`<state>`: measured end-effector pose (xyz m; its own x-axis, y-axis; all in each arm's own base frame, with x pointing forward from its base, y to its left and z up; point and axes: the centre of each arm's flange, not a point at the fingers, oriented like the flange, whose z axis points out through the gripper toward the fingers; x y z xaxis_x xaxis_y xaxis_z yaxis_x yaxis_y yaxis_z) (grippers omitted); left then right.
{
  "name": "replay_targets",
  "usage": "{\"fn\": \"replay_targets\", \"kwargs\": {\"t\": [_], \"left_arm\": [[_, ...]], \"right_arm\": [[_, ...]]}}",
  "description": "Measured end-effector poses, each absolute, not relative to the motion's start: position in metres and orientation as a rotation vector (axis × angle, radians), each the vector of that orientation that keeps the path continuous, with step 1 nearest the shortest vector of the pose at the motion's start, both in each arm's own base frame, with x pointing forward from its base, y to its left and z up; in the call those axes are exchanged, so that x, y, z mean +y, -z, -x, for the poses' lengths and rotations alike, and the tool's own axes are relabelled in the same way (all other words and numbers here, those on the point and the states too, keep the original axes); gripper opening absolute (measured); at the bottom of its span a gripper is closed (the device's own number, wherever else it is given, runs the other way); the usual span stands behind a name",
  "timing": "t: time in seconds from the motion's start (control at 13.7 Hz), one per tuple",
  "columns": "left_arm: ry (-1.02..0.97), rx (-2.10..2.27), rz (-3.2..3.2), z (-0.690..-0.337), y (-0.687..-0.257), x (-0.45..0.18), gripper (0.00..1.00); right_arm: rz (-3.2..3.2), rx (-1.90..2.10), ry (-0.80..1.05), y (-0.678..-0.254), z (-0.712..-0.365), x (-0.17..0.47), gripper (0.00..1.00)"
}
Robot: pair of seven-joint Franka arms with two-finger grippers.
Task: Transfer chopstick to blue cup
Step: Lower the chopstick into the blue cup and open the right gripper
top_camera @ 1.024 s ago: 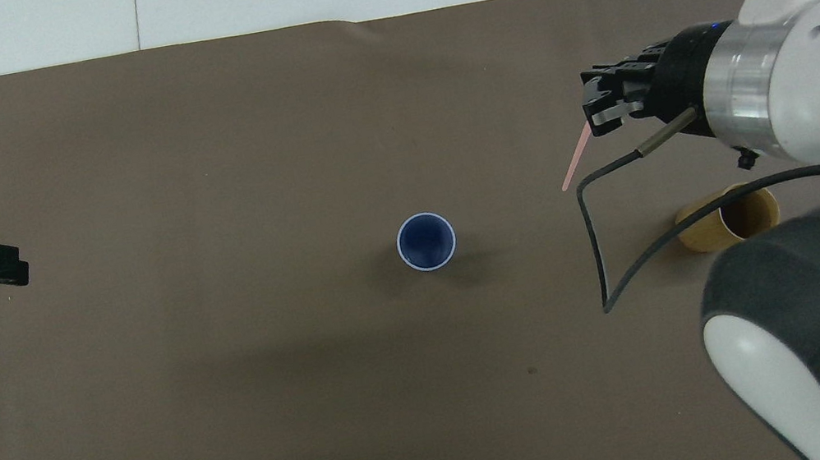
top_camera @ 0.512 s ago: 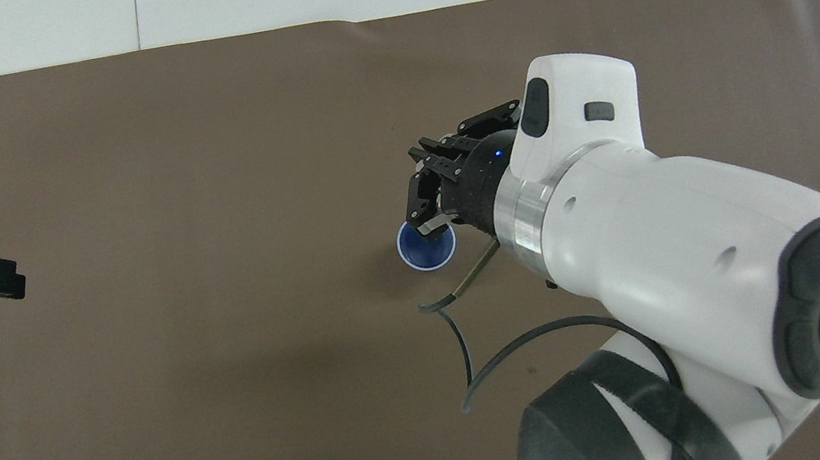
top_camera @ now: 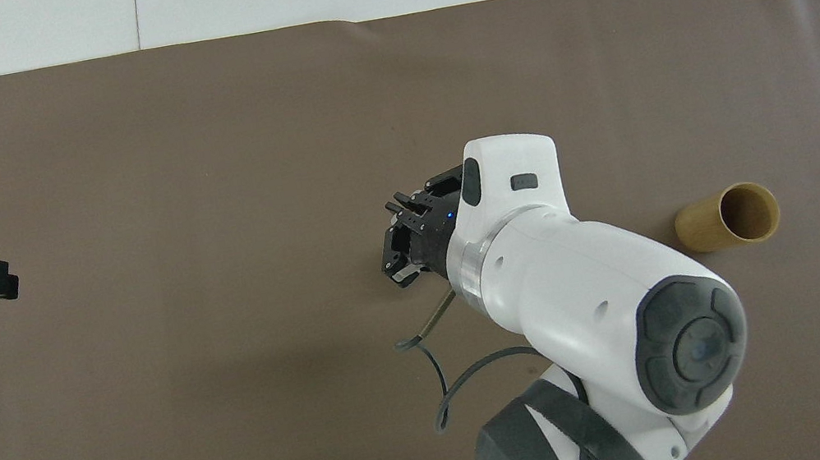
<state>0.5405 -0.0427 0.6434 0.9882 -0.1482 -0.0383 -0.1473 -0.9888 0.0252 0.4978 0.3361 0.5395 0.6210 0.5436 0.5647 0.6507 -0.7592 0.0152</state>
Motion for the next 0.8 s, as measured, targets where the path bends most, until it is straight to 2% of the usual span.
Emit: {"fn": "replay_targets", "kwargs": {"t": [0.29, 0.37, 0.66, 0.73, 0.8], "left_arm": [[0.055, -0.233, -3.110, -0.539, -0.646, -0.043, 1.00], [0.055, -0.232, -3.111, -0.539, -0.646, -0.043, 1.00], [0.055, -0.231, -3.111, -0.539, -0.646, -0.042, 1.00], [0.055, -0.231, -3.111, -0.539, -0.646, -0.042, 1.00], [0.055, -0.231, -3.111, -0.539, -0.646, -0.042, 1.00]], "right_arm": [[2.658, -0.984, 0.818, -0.514, -0.501, 0.337, 0.08], [2.660, -0.984, 0.812, -0.511, -0.501, 0.337, 0.13], [2.664, -0.985, 0.805, -0.508, -0.501, 0.336, 0.57], [2.664, -0.984, 0.806, -0.508, -0.501, 0.336, 0.64], [2.665, -0.980, 0.810, -0.510, -0.502, 0.335, 0.64]]}}
